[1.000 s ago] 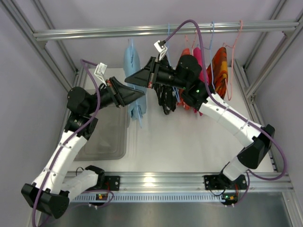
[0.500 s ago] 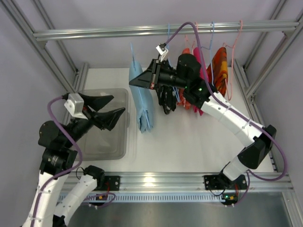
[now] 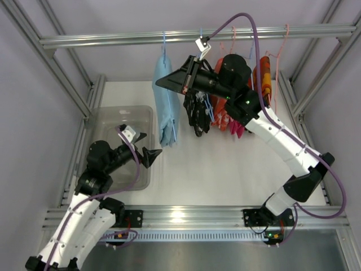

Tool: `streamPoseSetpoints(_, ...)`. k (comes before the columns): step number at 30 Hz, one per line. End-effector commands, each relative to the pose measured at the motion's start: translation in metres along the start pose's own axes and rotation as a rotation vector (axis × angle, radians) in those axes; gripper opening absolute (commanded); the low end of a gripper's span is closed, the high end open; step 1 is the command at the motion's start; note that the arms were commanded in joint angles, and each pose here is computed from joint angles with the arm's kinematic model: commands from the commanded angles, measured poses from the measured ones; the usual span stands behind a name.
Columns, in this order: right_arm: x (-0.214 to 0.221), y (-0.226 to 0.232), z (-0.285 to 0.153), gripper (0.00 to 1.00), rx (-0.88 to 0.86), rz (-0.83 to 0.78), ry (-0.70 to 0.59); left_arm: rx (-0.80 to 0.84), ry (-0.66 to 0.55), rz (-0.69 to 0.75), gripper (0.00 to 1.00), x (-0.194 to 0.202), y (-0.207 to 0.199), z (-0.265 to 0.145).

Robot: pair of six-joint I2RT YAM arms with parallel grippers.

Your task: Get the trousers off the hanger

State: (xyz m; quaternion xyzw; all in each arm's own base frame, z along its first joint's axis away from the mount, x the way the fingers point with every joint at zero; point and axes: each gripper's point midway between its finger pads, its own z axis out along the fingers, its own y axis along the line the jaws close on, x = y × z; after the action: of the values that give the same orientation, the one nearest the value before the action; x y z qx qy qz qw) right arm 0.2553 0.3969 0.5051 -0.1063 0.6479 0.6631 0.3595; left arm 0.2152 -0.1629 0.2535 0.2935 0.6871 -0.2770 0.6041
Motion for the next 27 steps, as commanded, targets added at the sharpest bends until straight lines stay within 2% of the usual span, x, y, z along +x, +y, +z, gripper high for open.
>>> streamPoseSetpoints(1, -0.055, 0.084, -0.027, 0.0, -0.183, -0.154, -0.192, 0.013, -0.148, 0.101, 0.99, -0.043, 0.005, 0.012)
streamPoseSetpoints(13, -0.067, 0.065, -0.022, 0.0, -0.075, -0.145, -0.248, 0.088, -0.193, 0.114, 0.99, -0.065, -0.012, 0.054)
streamPoseSetpoints(17, -0.067, 0.066, -0.021, 0.0, -0.083, -0.14, -0.249, -0.018, -0.173, 0.169, 0.99, -0.062, -0.004, 0.072)
streamPoseSetpoints(23, -0.064, 0.068, -0.022, 0.0, -0.096, -0.136, -0.239, -0.149, -0.216, 0.162, 0.99, -0.071, 0.017, 0.082)
streamPoseSetpoints(25, -0.064, 0.068, -0.022, 0.0, -0.1, -0.137, -0.235, -0.19, -0.229, 0.164, 0.97, -0.075, 0.024, 0.081)
streamPoseSetpoints(27, -0.061, 0.065, -0.024, 0.0, -0.096, -0.139, -0.23, -0.2, -0.238, 0.174, 0.85, -0.08, 0.025, 0.078)
